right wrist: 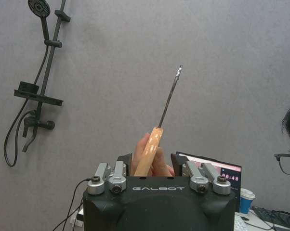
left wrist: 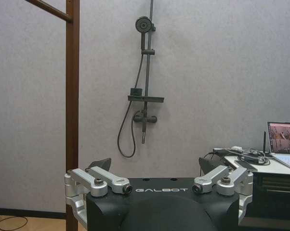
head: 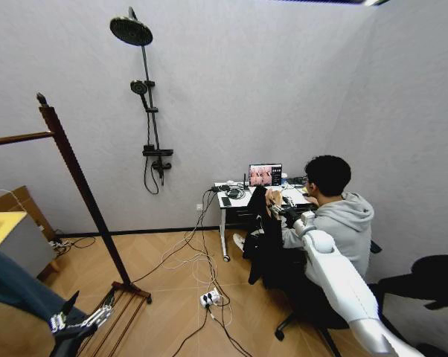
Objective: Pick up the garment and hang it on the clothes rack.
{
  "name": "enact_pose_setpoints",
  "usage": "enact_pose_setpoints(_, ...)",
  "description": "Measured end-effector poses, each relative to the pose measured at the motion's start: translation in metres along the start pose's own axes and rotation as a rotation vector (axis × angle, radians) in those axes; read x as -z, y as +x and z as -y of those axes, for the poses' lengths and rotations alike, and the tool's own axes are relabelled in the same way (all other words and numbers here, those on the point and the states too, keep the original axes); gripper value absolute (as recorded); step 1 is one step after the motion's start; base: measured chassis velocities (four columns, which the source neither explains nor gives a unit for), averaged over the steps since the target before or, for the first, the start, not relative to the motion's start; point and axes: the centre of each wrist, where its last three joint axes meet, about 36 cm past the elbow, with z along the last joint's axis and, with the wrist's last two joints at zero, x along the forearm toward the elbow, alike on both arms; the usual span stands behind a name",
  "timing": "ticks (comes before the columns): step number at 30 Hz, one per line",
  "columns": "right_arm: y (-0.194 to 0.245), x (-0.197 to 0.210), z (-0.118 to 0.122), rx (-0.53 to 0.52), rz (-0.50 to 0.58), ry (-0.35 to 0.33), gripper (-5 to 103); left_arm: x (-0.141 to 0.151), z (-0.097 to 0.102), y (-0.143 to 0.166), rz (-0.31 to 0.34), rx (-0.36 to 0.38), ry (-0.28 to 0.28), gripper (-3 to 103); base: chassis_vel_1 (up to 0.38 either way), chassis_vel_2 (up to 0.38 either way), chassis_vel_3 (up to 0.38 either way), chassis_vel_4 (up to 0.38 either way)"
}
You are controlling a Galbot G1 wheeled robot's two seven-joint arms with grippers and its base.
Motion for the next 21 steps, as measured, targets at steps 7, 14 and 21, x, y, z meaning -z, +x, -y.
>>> enact_pose_setpoints(7, 0.002, 0.005, 0.008, -0.009, 0.001, 0.018, 29, 0.000, 0.000, 0.000, 0.000, 0.000, 0.000, 100, 0.000, 0.000, 0.000, 0.000)
enact_pose_setpoints(14, 0.003, 0.006, 0.008, -0.009, 0.001, 0.014, 12, 0.000, 0.000, 0.000, 0.000, 0.000, 0.000, 100, 0.000, 0.000, 0.000, 0.000)
enact_pose_setpoints(21, 0.008, 0.014, 0.002, -0.014, 0.018, -0.014, 10, 0.000, 0.000, 0.000, 0.000, 0.000, 0.000, 100, 0.000, 0.000, 0.000, 0.000)
